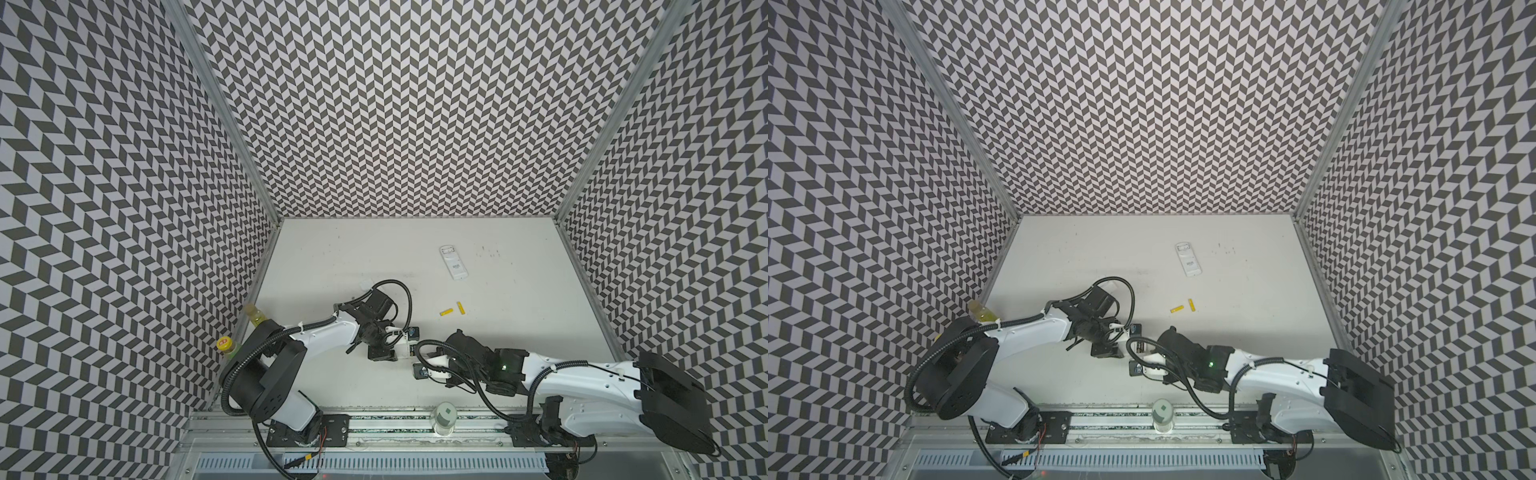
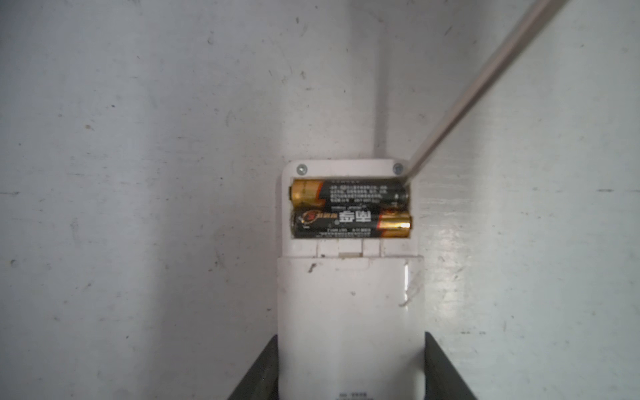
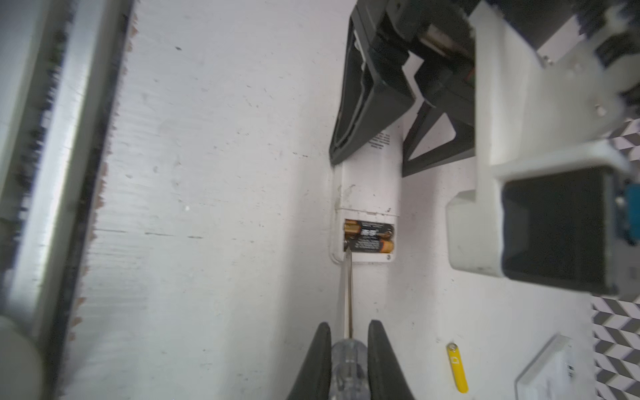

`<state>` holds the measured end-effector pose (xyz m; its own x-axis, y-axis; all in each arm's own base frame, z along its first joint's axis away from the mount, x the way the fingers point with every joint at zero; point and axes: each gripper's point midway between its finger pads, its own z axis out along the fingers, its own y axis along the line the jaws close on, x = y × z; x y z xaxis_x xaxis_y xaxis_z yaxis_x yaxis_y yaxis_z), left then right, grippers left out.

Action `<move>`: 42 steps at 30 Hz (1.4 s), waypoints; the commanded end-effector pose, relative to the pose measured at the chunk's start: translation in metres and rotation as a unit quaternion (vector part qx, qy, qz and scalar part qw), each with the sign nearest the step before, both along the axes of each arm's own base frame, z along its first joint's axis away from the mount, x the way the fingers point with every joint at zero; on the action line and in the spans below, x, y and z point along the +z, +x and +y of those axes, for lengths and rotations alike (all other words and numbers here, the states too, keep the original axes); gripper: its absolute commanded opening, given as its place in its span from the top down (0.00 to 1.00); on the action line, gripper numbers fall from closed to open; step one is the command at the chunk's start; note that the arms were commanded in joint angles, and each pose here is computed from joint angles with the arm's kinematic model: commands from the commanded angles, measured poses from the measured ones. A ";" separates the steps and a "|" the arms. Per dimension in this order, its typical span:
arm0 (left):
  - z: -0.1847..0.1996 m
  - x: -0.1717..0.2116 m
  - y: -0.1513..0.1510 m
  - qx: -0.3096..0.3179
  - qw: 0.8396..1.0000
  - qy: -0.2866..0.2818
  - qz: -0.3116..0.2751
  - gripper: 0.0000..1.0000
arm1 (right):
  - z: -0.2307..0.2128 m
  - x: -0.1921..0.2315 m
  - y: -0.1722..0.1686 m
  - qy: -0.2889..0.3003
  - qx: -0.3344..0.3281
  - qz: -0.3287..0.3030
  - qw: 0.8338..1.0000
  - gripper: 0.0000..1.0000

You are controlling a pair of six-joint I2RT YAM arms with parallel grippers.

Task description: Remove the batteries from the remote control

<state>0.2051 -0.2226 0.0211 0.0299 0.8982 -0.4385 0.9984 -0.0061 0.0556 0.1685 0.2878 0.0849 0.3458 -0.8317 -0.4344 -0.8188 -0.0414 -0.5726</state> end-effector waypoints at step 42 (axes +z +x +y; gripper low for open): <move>-0.009 -0.002 -0.013 -0.032 0.999 -0.003 0.019 0.57 | 0.019 0.018 -0.003 0.063 0.015 0.077 0.995 1.00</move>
<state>0.2047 -0.2239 0.0210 0.0414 0.8999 -0.4342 0.9981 -0.0173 0.0592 0.1554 0.2943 0.0906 0.2888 -0.7833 -0.5505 -0.9100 -0.0459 -0.4120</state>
